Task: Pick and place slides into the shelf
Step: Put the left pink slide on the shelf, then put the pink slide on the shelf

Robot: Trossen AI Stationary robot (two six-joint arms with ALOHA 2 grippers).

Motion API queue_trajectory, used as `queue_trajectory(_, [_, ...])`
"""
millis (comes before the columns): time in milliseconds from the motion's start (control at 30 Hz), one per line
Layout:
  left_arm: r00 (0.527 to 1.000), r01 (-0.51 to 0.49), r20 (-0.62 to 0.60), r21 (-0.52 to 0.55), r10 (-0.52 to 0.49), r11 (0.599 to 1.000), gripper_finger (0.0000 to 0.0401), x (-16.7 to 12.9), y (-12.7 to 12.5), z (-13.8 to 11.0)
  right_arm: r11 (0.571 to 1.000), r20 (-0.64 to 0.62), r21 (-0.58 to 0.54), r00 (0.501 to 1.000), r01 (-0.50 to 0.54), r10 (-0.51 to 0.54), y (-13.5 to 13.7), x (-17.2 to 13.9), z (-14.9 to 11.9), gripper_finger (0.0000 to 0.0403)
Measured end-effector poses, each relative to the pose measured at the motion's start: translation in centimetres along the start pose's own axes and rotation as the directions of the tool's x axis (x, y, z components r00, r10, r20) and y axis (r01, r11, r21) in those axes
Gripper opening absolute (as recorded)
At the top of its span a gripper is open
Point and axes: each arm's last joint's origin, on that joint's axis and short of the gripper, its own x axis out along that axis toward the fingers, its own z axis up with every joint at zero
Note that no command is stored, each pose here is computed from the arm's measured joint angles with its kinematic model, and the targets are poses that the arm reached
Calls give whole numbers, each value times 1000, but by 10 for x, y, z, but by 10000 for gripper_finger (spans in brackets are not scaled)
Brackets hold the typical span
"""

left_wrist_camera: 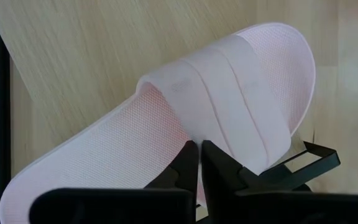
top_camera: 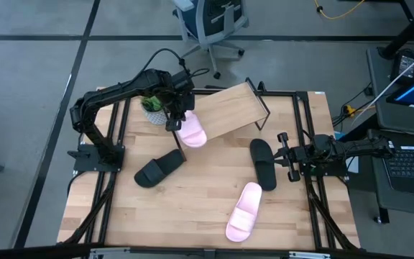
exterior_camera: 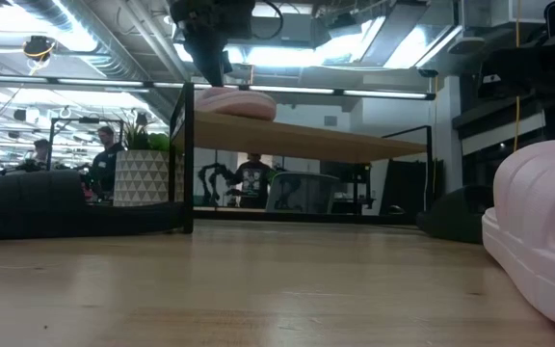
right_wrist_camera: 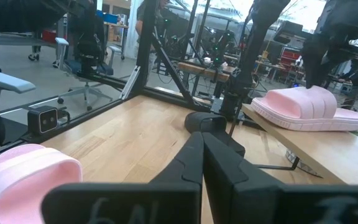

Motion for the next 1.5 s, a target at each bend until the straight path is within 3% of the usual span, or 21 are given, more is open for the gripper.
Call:
queue_trajectory(833, [1000, 1, -20, -13, -1, 1000, 7, -2, -1, -3, 1000, 0, 0, 1000, 0, 0, 0, 0, 0, 10])
queue_trajectory(1233, [986, -163, -46, -3, 163, 987, 43, -2, 5, -1, 1000, 0, 0, 1000, 0, 0, 0, 0, 0, 10])
queue_trajectory(1500, [982, -186, -40, 6, 186, 983, 59, -2, 6, 0, 1000, -1, 0, 1000, -1, 1, 0, 0, 0, 10])
